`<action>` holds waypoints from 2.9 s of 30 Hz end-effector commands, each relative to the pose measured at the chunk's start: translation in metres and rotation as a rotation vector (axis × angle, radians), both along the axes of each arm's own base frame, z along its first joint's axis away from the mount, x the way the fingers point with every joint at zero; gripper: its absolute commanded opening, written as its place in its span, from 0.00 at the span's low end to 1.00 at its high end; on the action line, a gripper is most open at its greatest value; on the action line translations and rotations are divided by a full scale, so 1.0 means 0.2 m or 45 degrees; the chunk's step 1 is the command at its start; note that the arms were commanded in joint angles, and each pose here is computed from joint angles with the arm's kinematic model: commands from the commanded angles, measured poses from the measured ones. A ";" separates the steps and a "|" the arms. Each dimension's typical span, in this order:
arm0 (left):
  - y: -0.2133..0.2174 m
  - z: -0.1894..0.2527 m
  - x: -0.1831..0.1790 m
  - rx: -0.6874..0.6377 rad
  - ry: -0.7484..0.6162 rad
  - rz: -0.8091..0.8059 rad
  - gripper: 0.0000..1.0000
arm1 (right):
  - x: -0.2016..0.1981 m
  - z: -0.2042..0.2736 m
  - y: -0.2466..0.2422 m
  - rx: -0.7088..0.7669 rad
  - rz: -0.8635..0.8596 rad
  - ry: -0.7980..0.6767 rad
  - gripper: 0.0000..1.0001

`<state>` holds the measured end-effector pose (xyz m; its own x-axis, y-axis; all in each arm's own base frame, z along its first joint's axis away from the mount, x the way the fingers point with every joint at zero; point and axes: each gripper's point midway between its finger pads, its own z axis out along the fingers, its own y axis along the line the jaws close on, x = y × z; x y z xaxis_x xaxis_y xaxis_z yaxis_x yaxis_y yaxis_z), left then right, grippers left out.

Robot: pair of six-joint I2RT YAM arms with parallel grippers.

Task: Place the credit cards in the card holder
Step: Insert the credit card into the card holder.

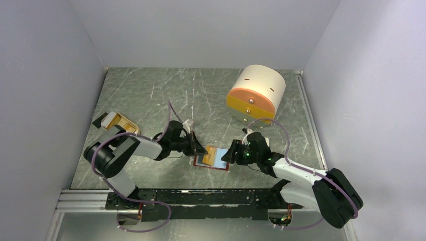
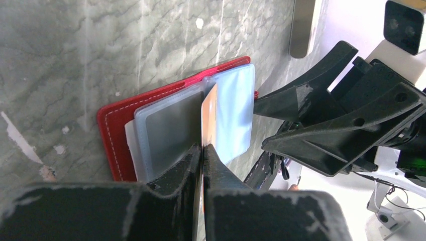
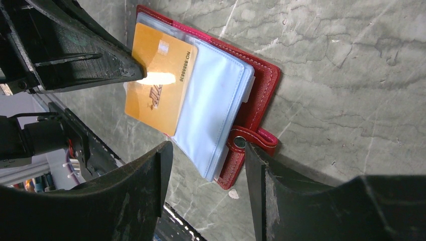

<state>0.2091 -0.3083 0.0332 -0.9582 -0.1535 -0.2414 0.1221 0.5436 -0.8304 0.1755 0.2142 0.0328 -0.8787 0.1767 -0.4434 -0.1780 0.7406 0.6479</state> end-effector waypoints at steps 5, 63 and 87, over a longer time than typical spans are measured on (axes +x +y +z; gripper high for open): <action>0.00 -0.06 -0.02 0.023 -0.011 0.034 0.09 | -0.02 -0.04 -0.01 -0.012 -0.004 0.019 0.58; -0.07 0.08 -0.06 0.111 -0.076 0.098 0.44 | 0.04 0.20 0.03 0.055 -0.041 -0.043 0.58; -0.22 -0.03 -0.08 0.195 -0.052 -0.047 0.09 | 0.08 0.06 -0.02 -0.063 -0.095 -0.045 0.57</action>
<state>0.1930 -0.3424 0.0247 -0.9520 -0.1089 -0.2861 0.1459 0.6600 -0.7370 0.1859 0.2157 0.0528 -0.8650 0.2232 -0.4495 -0.1395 0.7535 0.6425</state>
